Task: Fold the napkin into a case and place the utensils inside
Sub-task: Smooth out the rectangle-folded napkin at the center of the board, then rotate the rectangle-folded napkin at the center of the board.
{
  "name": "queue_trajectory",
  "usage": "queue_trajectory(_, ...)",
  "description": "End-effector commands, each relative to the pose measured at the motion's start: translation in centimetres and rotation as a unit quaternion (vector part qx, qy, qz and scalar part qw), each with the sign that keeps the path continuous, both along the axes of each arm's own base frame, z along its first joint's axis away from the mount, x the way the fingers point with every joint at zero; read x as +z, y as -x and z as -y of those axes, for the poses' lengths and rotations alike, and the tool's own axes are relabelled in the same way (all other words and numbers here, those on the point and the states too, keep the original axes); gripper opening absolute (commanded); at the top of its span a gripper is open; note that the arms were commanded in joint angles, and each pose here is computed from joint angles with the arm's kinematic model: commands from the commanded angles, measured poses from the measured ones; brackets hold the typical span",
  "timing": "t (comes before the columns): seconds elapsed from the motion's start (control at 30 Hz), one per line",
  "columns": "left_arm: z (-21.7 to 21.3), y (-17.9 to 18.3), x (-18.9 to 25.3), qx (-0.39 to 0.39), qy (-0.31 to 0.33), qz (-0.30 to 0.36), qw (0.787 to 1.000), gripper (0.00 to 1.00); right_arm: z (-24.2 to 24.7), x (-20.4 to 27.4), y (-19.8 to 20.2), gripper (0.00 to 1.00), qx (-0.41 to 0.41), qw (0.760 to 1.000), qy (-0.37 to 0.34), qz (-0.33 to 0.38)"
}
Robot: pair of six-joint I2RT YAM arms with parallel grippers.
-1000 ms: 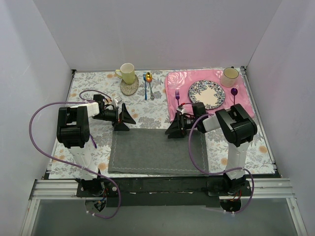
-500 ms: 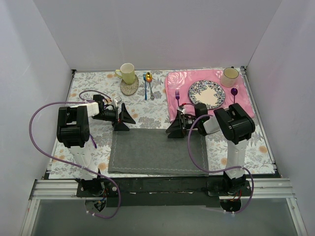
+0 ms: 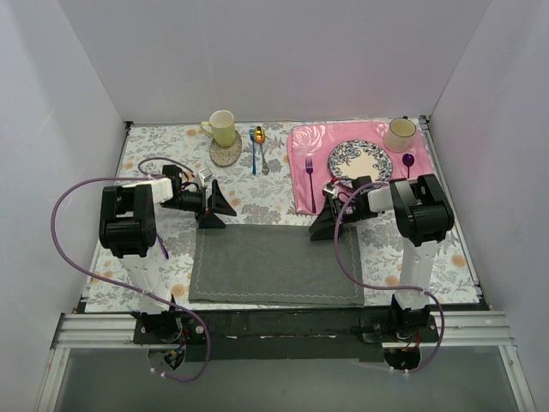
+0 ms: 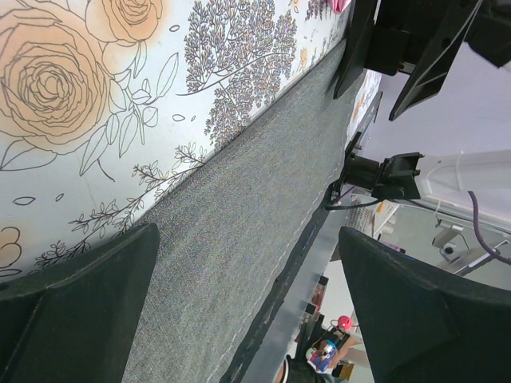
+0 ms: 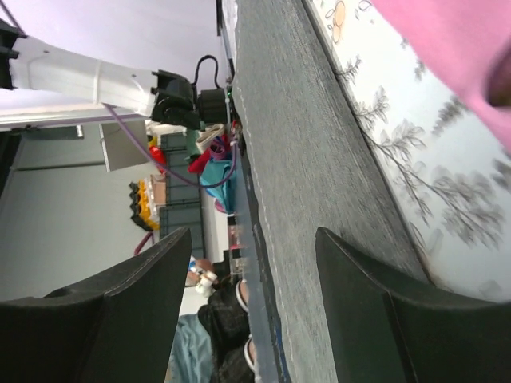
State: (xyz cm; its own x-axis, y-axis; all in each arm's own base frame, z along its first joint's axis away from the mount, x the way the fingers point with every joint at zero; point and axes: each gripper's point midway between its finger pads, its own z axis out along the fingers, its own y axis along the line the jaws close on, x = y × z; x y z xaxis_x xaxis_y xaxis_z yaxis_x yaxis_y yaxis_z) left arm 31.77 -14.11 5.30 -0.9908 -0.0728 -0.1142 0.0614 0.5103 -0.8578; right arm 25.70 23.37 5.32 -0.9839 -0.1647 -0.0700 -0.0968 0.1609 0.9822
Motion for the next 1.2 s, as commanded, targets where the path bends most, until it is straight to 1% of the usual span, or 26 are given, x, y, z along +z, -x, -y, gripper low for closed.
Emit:
queue_trajectory(0.0, -1.8, -0.3, -3.0, 0.006, -0.075, 0.001, 0.997, 0.98, 3.1, -1.8, 1.8, 0.72, 0.011, 1.000, 0.022, -0.009)
queue_trajectory(0.2, -1.8, -0.3, -3.1, 0.007, -0.077, -0.003, 0.997, 0.98, 5.4, -2.1, 1.9, 0.72, -0.007, 1.000, 0.024, -0.011)
queue_trajectory(0.33, -1.8, -0.5, -3.0, 0.007, -0.078, -0.003, 0.997, 0.98, 6.0, -2.0, 2.1, 0.72, -0.007, 1.000, 0.027, 0.006)
queue_trajectory(0.37, -1.9, -0.6, -3.0, 0.008, -0.078, -0.002, 0.997, 0.98, 6.2, -1.9, 2.1, 0.71, -0.008, 1.000, 0.028, 0.002)
queue_trajectory(0.57, -1.8, -1.4, -2.3, 0.007, -0.074, 0.011, 0.997, 0.98, 6.7, -1.3, 1.3, 0.68, -0.009, 0.999, 0.028, 0.024)
queue_trajectory(0.63, -1.6, -1.8, -1.4, 0.000, -0.069, 0.028, 0.997, 0.98, 6.2, 0.0, 1.1, 0.68, -0.006, 0.999, 0.019, 0.039)
queue_trajectory(0.7, -0.6, -2.6, 1.3, -0.028, -0.057, 0.080, 0.995, 0.97, 5.5, 1.4, 1.4, 0.67, 0.005, 0.998, 0.012, 0.061)
queue_trajectory(0.73, -0.5, -2.3, 2.3, -0.036, -0.056, 0.086, 0.994, 0.95, 5.1, 2.0, 1.6, 0.67, 0.008, 0.998, 0.007, 0.063)
queue_trajectory(0.77, 1.0, -2.1, 4.1, -0.065, -0.062, 0.122, 0.988, 0.95, 4.8, 2.3, 2.2, 0.65, 0.012, 0.998, 0.005, 0.061)
queue_trajectory(0.83, 1.2, -1.2, 5.1, -0.094, -0.081, 0.147, 0.981, 0.92, 4.2, 3.0, 2.9, 0.64, 0.032, 0.996, 0.013, 0.077)
queue_trajectory(0.87, 1.0, -0.9, 5.4, -0.100, -0.096, 0.156, 0.978, 0.91, 4.2, 3.1, 2.7, 0.60, 0.038, 0.995, 0.022, 0.089)
queue_trajectory(0.9, 0.8, 0.0, 6.0, -0.105, -0.104, 0.150, 0.978, 0.89, 4.3, 3.3, 2.4, 0.58, 0.041, 0.993, 0.035, 0.104)
queue_trajectory(0.93, 0.2, 0.4, 5.7, -0.124, -0.119, 0.161, 0.972, 0.81, 4.9, 2.4, 2.2, 0.55, 0.053, 0.989, 0.072, 0.121)
queue_trajectory(0.97, -0.2, 1.0, 5.5, -0.132, -0.131, 0.159, 0.970, 0.75, 5.3, 2.1, 1.9, 0.50, 0.058, 0.985, 0.090, 0.136)
queue_trajectory(1.0, -0.9, 2.5, 4.9, -0.145, -0.149, 0.140, 0.968, 0.70, 5.6, 2.4, 1.5, 0.47, 0.064, 0.979, 0.106, 0.163)
queue_trajectory(1.03, -1.3, 3.3, 4.6, -0.156, -0.162, 0.138, 0.965, 0.66, 6.5, 1.5, 1.2, 0.40, 0.078, 0.969, 0.143, 0.185)
queue_trajectory(1.07, -1.7, 4.2, 4.0, -0.177, -0.176, 0.142, 0.958, 0.55, 6.9, 1.3, 1.1, 0.37, 0.085, 0.963, 0.160, 0.201)
queue_trajectory(1.1, -2.8, 5.4, 3.0, -0.186, -0.213, 0.134, 0.950, 0.50, 7.3, 1.5, 0.9, 0.34, 0.093, 0.953, 0.177, 0.226)
queue_trajectory(1.13, -3.2, 6.2, 2.5, -0.195, -0.228, 0.131, 0.945, 0.46, 8.4, 0.7, 0.7, 0.31, 0.114, 0.937, 0.214, 0.251)
queue_trajectory(1.17, -3.3, 6.9, 2.0, -0.211, -0.241, 0.136, 0.937, 0.41, 8.9, 0.5, 0.5, 0.30, 0.122, 0.928, 0.231, 0.266)
